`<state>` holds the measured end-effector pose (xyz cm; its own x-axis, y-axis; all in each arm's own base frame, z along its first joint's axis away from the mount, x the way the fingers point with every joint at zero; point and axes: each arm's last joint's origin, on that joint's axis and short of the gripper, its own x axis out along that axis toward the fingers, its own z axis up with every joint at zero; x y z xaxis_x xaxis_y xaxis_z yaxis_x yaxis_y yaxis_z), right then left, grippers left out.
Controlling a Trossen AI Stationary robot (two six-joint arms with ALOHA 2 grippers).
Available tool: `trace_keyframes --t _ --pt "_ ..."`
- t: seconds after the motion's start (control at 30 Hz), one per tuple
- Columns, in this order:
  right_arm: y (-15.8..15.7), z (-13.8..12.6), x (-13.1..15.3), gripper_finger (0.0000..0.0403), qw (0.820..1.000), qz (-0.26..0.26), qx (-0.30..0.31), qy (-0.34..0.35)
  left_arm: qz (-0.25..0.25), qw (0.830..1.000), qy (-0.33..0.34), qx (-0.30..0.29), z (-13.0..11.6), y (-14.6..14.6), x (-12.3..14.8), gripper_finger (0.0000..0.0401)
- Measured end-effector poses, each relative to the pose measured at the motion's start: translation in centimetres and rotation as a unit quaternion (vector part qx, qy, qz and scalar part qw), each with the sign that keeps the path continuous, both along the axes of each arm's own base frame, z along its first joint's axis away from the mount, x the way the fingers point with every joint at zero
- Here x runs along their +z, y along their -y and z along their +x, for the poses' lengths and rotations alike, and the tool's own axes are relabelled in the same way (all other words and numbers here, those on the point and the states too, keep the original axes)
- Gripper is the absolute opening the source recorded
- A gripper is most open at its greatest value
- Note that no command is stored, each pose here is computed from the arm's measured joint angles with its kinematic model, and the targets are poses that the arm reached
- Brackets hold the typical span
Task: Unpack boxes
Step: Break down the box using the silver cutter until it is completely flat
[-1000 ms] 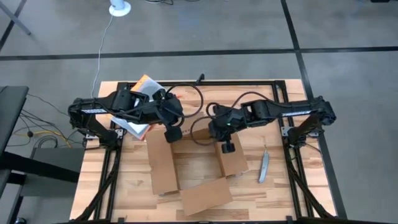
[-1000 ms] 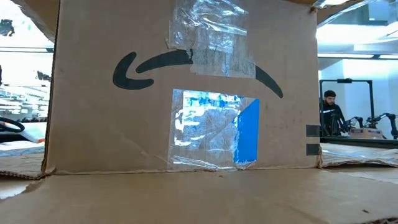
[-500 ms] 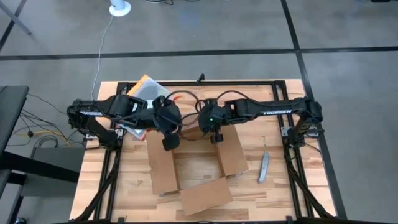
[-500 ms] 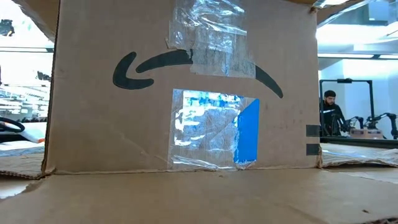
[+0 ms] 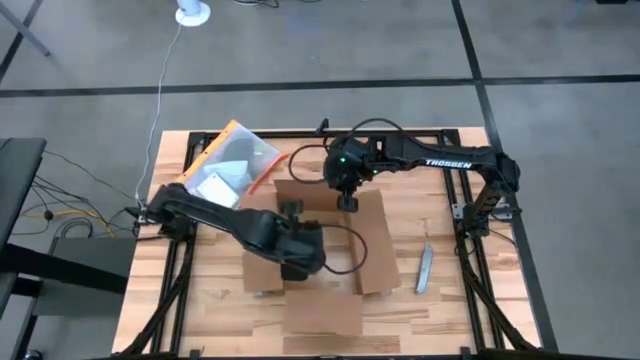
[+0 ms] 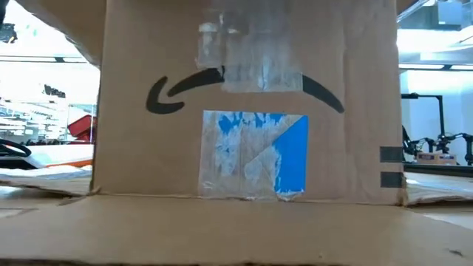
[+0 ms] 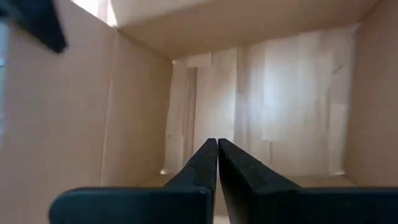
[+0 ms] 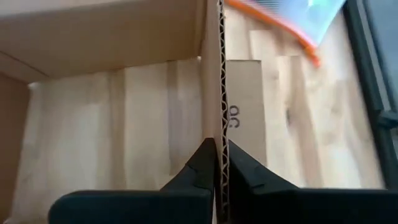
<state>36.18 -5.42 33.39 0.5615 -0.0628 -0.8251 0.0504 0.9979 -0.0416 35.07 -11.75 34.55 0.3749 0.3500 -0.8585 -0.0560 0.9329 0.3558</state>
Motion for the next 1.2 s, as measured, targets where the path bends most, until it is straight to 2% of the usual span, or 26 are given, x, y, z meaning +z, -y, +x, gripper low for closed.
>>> trace_keyframes --t 0.1,0.2,0.4,0.63,0.77,0.93,1.03,1.2 --pt "0.6 -0.2 0.0 0.0001 1.000 0.021 -0.007 -0.002 0.009 1.000 -0.025 -0.011 1.6 0.7 -2.3 0.0000" --pt "1.8 -0.5 0.0 0.0001 0.999 0.044 -0.012 0.000 -0.016 0.999 -0.034 -0.030 2.8 2.1 -4.2 0.0000" --pt "4.9 -1.3 -1.2 0.0000 0.995 0.096 -0.034 0.004 -0.029 0.998 -0.032 -0.047 3.6 5.0 -6.7 0.0000" --pt "7.4 -2.3 -5.5 0.0000 0.985 0.163 -0.064 -0.001 -0.042 0.998 -0.014 -0.034 3.6 5.7 -6.7 0.0000" --pt "7.6 -2.7 -8.7 0.0000 0.981 0.177 -0.074 -0.024 -0.046 0.999 -0.009 -0.026 3.6 5.9 -6.7 0.0000" --pt "7.7 -3.5 -10.2 0.0002 0.977 0.192 -0.085 -0.036 -0.048 0.999 -0.008 -0.023 3.6 5.9 -6.7 0.0000" --pt "7.6 -3.7 -7.8 0.0013 0.978 0.188 -0.082 -0.024 -0.047 0.999 -0.010 -0.025 3.5 5.9 -6.6 0.0000" --pt "6.1 -4.6 -0.7 0.0053 0.987 0.152 -0.032 0.035 -0.040 0.998 -0.018 -0.038 3.1 5.7 -5.1 0.0000"
